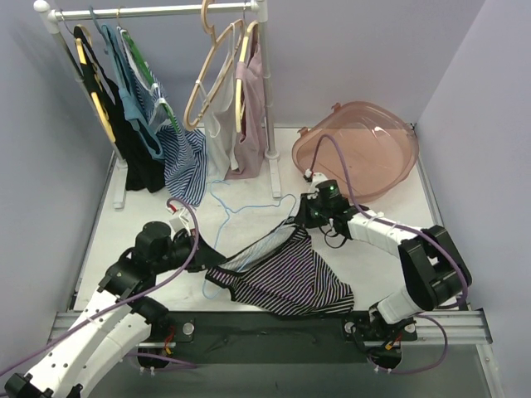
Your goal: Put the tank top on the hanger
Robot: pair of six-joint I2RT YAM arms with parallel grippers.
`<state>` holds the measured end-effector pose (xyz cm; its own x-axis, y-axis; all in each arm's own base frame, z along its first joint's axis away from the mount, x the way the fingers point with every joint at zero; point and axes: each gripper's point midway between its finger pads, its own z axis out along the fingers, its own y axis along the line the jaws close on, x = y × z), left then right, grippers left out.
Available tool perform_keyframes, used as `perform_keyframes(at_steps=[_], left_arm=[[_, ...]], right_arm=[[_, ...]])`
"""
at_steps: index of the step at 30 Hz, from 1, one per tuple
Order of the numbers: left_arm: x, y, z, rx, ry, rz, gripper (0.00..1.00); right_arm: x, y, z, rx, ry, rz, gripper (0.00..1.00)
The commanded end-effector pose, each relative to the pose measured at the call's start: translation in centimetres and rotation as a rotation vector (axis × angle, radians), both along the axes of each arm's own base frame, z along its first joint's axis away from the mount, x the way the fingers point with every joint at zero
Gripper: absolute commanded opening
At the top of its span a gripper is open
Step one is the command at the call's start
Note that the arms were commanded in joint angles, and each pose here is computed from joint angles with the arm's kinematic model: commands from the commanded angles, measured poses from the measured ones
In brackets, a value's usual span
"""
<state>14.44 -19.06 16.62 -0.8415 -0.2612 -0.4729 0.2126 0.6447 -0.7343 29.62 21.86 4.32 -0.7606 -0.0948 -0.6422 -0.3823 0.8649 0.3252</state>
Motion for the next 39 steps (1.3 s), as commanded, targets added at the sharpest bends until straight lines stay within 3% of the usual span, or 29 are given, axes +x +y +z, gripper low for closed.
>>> perform_keyframes(at_steps=[1,7,21,32,39], left_arm=[[-0.1,-0.8,2.3,-0.073,-0.092,-0.055,0.0],[-0.5,-1.5,3.9,-0.102,-0.133,-0.124,0.0],[0.5,-1.2,3.6,0.089,-0.127,-0.223,0.0],[1.6,-0.4,4.9,0.248,-0.149,-0.3,0.0],[4.0,0.9,8.1,0.303,-0.252,-0.163,0.0]], right_arm=[[4.7,-3.3,5.0,0.039,-0.123,-0.152,0.0],[6.5,-6.6,7.2,0.08,-0.158,-0.257,0.0],[7.7,-8.6,13.0,0.159,-0.269,-0.307,0.0],[5.6,-6.7,18.3,0.267,-0.348,-0.193,0.0],[-0.6,-2.2,23.3,0.302,-0.42,0.104,0.0]])
